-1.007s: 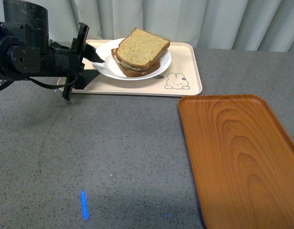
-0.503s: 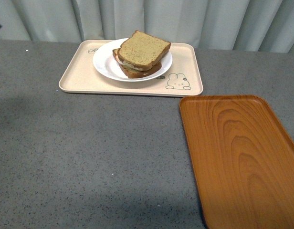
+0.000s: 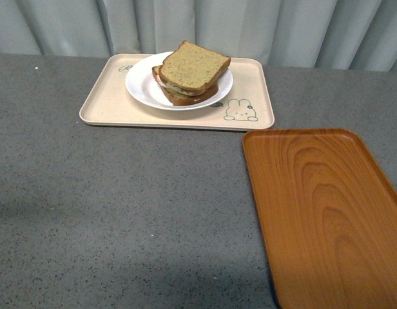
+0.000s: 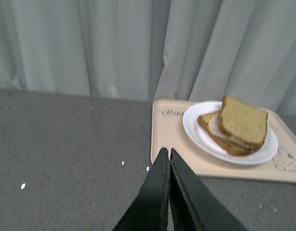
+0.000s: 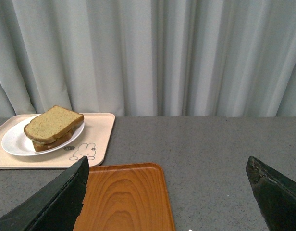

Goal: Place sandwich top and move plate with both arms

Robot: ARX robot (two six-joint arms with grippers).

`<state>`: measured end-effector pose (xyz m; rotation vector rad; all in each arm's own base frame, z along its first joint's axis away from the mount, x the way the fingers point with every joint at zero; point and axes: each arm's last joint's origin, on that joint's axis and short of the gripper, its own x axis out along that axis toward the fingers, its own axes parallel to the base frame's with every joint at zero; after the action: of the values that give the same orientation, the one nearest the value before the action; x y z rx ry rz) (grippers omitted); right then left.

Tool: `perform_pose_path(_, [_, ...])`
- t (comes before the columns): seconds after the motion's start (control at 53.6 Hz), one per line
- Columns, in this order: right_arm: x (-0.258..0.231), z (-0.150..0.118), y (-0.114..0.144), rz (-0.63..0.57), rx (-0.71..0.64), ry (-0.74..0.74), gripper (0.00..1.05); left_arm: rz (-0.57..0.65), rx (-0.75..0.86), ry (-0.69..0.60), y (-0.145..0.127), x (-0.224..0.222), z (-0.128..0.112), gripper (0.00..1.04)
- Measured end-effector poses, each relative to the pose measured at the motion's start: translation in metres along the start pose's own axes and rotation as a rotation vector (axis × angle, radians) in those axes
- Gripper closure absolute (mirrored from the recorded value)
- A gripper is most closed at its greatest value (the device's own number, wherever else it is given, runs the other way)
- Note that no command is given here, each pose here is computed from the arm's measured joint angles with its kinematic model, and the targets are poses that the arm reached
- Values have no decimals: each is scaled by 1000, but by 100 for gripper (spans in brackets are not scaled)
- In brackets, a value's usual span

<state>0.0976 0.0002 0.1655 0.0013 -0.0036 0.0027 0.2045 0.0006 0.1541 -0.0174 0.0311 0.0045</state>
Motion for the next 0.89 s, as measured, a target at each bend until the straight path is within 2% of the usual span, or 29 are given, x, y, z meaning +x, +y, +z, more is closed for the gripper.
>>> perform_pose_path(0.112, [0,0,0,0,0,0,9,-5,6,-19,-1,-16,8,101])
perform_pose_path(0.391, [0,0,0,0,0,0,9,-4,9,-19,-1,-47,7,101])
perform_pose_path(0.895, [0,0,0,0,0,0,9,-5,10,-43,-1,-74,14,101])
